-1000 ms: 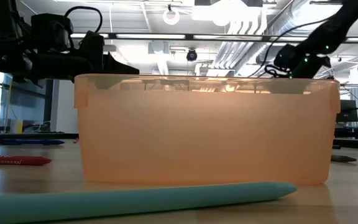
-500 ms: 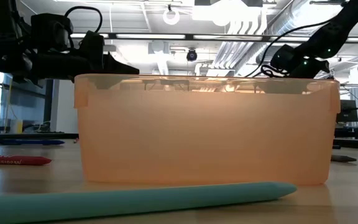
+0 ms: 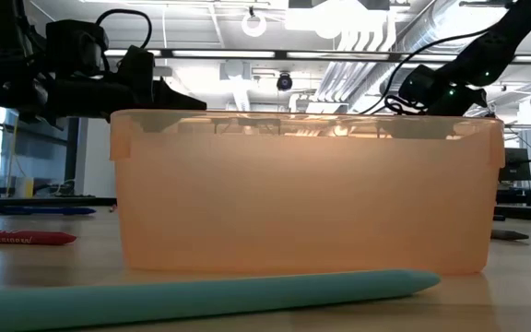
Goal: Sort crayons/erasers/pens/pencils in bins
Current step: Put the yellow pencil into the blue bin
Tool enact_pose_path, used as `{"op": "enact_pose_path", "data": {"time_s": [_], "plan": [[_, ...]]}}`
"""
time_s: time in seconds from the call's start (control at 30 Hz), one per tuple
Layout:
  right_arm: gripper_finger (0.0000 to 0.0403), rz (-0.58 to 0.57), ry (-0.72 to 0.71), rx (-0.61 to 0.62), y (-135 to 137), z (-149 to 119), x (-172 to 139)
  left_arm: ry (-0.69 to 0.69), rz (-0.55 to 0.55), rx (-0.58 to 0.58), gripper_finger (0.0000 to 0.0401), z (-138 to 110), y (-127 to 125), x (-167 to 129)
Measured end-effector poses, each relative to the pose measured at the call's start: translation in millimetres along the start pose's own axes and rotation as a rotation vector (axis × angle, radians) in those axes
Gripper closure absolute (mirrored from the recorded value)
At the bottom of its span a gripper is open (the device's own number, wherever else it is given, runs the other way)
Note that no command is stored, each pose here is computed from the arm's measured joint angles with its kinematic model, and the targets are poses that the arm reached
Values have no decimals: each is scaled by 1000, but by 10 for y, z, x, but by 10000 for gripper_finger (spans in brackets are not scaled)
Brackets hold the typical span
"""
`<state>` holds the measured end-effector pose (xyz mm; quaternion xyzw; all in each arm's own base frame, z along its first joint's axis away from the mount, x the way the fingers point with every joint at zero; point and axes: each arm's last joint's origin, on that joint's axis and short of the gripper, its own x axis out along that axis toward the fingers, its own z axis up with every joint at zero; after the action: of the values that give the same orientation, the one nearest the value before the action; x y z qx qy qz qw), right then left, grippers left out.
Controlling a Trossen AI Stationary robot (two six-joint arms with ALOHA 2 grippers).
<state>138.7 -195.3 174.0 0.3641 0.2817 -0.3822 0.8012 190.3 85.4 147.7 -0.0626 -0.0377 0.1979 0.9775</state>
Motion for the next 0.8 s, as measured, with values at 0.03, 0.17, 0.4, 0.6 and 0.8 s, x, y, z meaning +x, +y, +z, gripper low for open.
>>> {"op": "enact_pose_path", "data": {"time_s": [0.03, 0.17, 0.4, 0.6, 0.8], "plan": [[308, 0, 0, 0, 0, 0, 0, 0, 0, 0, 401, 0, 0, 0], [318, -3, -1, 0, -1, 0, 0, 0, 0, 0, 401, 0, 0, 0], [387, -6, -3, -1, -1, 3, -1, 0, 0, 0, 401, 0, 0, 0], [391, -5, -3, -8, -1, 3, -1, 0, 0, 0, 401, 0, 0, 0], [386, 39, 3, -21, 19, 4, -24, 0, 0, -5, 401, 1, 0, 1]]}}
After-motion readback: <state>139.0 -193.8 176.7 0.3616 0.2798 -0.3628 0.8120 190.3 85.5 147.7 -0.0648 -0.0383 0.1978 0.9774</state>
